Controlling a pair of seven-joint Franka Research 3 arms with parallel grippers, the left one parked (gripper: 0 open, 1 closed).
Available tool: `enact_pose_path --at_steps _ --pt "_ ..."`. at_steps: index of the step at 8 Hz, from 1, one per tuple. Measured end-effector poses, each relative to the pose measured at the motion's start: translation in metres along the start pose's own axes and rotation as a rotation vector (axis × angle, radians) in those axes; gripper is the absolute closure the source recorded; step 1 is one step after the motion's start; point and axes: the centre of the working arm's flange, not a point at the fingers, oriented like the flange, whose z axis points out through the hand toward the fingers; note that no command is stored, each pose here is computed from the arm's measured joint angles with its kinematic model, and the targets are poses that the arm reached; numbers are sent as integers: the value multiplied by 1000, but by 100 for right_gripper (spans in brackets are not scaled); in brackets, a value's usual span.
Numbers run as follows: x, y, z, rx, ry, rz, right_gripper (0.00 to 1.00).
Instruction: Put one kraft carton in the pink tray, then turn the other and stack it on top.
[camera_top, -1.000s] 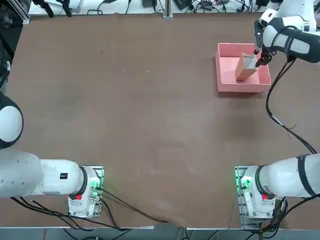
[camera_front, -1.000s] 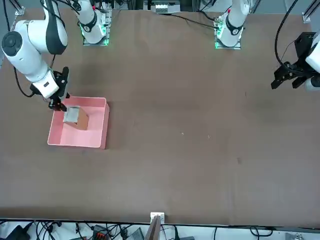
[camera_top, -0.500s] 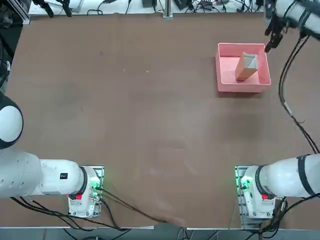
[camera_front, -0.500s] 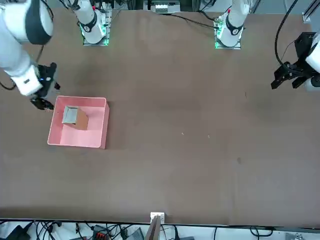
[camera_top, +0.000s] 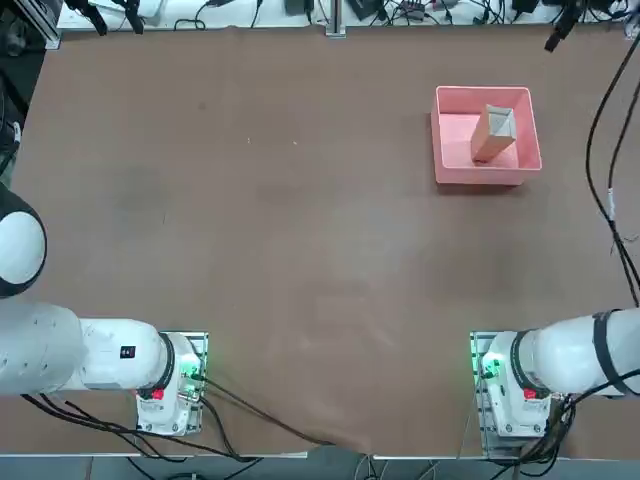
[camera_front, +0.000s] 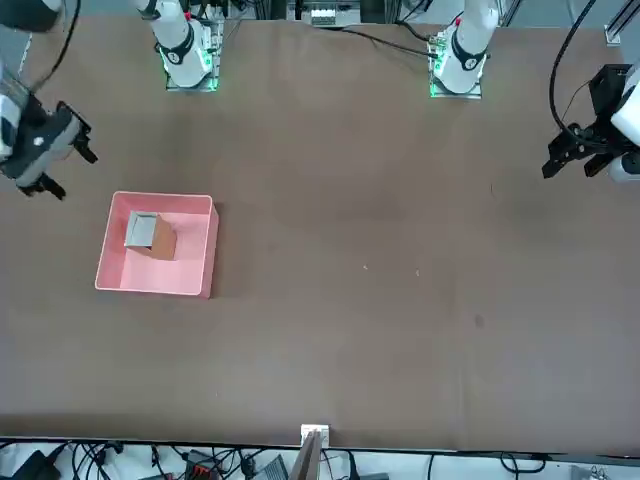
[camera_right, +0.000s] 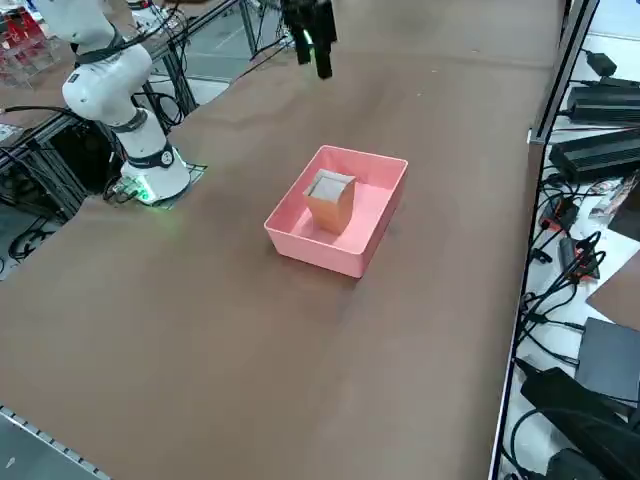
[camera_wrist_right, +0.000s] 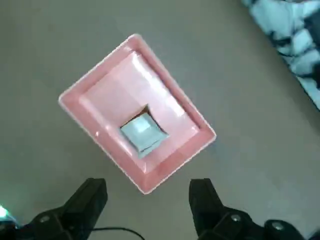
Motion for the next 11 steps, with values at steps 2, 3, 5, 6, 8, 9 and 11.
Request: enact_pose_path --at_steps 2,3,5,6,8,9,11 --pt "-5 0 -39 -4 4 222 0" --pt "-7 -1 -50 1 -3 359 0" --pt "-10 -3 -55 17 -23 614 0" --pt "-10 -7 -55 45 -30 736 0" --pt "-10 -14 -59 96 -26 925 0" --pt "-10 -14 -60 100 -25 973 0" --pt "-8 -13 -55 100 -8 1015 0"
